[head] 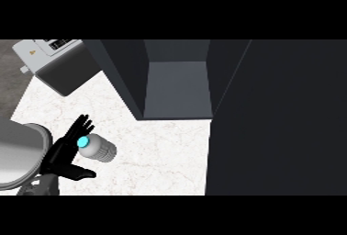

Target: Pick up the bottled water, place it into the cabinet and close the cabinet

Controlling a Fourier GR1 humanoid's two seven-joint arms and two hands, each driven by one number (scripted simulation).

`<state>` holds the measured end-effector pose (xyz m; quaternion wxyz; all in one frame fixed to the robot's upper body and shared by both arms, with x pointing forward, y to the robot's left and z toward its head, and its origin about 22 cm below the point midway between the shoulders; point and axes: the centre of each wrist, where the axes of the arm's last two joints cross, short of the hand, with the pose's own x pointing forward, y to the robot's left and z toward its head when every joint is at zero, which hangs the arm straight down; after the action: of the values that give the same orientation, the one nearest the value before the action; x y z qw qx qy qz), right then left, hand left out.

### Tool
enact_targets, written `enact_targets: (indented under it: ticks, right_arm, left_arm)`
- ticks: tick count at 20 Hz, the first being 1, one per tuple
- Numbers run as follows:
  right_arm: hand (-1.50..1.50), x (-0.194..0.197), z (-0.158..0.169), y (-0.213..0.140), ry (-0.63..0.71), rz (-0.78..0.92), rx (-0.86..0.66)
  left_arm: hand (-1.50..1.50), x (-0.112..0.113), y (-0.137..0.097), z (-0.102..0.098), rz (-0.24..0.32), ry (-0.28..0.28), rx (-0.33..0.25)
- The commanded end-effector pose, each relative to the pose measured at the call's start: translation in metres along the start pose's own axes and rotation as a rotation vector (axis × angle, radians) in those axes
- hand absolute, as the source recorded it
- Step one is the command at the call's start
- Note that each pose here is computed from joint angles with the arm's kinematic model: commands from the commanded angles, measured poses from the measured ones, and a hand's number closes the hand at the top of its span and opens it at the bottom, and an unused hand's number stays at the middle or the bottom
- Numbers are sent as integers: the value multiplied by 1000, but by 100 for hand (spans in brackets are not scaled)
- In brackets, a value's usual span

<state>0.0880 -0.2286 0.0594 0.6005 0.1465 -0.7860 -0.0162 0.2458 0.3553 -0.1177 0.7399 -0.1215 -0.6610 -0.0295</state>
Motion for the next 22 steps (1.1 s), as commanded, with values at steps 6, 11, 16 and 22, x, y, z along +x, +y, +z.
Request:
enact_targets:
  ticks: [6, 11, 16, 22]
  right_arm:
    - [-150, 13, 3, 19, -15, -2, 0]
    - [-150, 1, -15, 4, -11, -7, 9]
    - [-150, 3, -8, -5, 2, 4, 9]
    - [-150, 11, -11, 2, 13, -22, 9]
  left_arm:
    - [-150, -9, 0, -17, 43, -5, -29]
    - [-150, -26, -10, -11, 74, -8, -29]
    - [-150, -34, -14, -3, 180, 14, -77]
    - [-150, -41, -33, -13, 239, 22, -126]
